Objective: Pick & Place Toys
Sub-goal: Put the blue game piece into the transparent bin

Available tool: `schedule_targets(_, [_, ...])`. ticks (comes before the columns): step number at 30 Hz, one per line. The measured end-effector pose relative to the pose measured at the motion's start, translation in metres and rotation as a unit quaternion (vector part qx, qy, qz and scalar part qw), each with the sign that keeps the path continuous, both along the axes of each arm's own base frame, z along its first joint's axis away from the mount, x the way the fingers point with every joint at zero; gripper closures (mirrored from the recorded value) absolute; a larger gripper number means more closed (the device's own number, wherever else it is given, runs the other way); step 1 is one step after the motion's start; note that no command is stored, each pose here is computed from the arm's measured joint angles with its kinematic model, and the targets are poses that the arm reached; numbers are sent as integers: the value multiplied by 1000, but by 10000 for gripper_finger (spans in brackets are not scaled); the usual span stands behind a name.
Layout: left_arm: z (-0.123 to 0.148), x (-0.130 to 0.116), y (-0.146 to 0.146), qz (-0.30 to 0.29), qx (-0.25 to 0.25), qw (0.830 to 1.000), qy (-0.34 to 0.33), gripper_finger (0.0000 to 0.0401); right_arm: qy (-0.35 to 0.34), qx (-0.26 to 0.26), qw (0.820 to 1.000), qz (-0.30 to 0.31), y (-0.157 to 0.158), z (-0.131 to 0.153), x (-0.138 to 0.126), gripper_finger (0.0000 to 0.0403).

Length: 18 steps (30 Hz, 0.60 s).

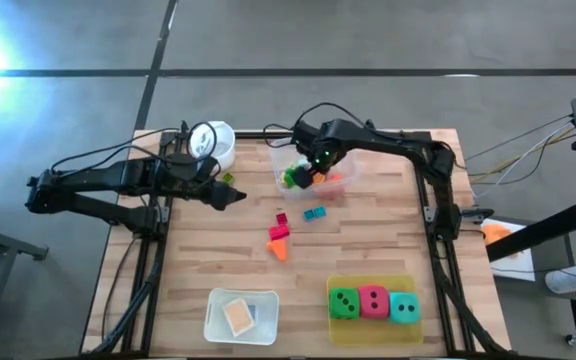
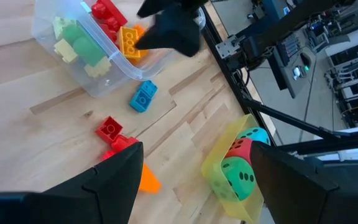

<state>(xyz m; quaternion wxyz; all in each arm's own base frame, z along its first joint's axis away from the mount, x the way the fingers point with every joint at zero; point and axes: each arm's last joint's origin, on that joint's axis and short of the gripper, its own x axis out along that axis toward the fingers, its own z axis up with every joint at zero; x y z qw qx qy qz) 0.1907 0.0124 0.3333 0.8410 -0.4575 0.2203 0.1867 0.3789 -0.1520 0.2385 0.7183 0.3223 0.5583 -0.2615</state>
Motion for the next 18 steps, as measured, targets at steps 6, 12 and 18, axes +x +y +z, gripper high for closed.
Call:
schedule_targets(6, [0,0,0,-8,-1,1000,1,104,-40,-61,992,105,54,54,-14,27])
schedule_targets(12, [0,0,-1,-14,7,1000,4,104,-87,-87,991,48,104,92,-47,27])
schedule_targets(18, [-1,-1,-1,-16,10,1000,7,104,-116,-66,990,-54,140,88,-79,27])
